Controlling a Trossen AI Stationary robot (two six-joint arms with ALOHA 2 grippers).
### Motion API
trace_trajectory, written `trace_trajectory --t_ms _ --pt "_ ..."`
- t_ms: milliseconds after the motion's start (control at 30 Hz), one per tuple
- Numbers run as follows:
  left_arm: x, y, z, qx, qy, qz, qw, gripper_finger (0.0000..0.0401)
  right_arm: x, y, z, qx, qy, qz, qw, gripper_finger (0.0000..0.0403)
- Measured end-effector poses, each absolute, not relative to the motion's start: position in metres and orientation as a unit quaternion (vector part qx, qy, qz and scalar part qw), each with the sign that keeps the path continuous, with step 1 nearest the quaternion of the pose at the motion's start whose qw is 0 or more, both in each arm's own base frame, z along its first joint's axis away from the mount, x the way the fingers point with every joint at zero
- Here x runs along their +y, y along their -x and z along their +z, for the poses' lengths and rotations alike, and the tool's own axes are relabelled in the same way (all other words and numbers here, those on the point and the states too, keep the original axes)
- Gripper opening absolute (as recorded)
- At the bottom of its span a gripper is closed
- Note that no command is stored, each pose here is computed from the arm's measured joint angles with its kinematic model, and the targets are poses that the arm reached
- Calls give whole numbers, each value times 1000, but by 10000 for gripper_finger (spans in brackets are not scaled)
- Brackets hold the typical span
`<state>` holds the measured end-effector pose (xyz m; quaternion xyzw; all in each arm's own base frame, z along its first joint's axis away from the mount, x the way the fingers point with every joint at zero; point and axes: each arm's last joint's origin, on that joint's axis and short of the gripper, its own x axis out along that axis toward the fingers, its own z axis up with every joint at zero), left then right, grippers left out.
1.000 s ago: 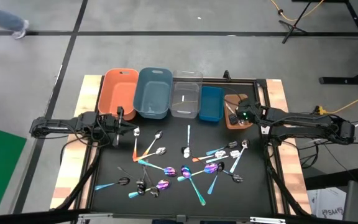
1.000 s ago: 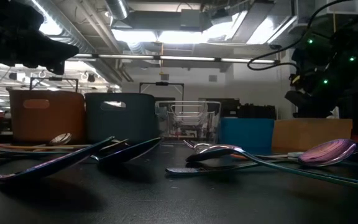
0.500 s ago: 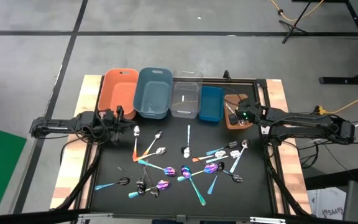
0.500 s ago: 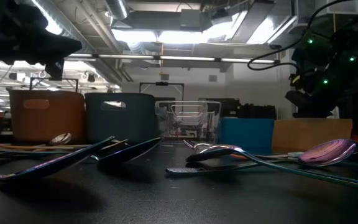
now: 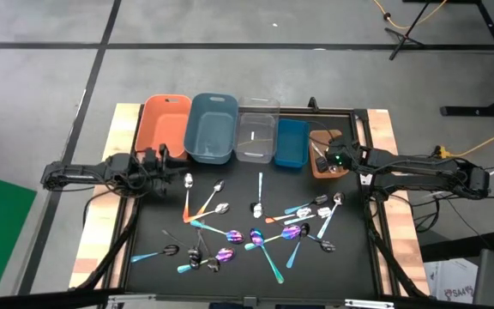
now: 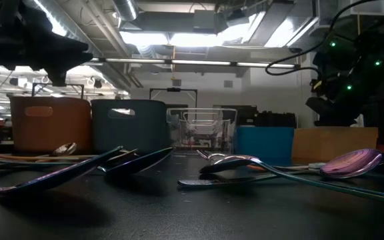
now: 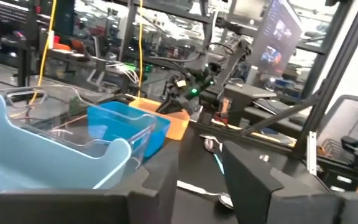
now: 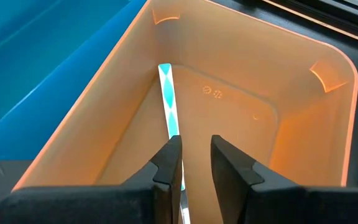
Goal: Sort silverware by color (type)
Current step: Put the orange spoon into the left orange bin
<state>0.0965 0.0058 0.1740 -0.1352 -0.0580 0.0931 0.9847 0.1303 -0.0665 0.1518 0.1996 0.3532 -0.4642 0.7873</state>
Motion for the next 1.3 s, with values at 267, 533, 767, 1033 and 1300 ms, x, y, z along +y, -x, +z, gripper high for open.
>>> trace_trajectory --t_ms 267,533,767,1033,1300 --pt "6 -94 187 -111 165 83 977 126 -66 -130 152 353 -200 -464 787 74" --pt "6 -93 222 -121 170 91 974 125 -66 -130 152 353 -200 -464 788 74" --pt "6 -101 252 -76 200 97 972 125 -66 -131 152 354 -201 -461 788 74" --pt "6 -118 265 54 280 126 950 125 -66 -131 152 354 -201 -461 788 74" --pt "2 -143 267 140 365 93 916 125 -66 -131 152 353 -201 -461 789 74"
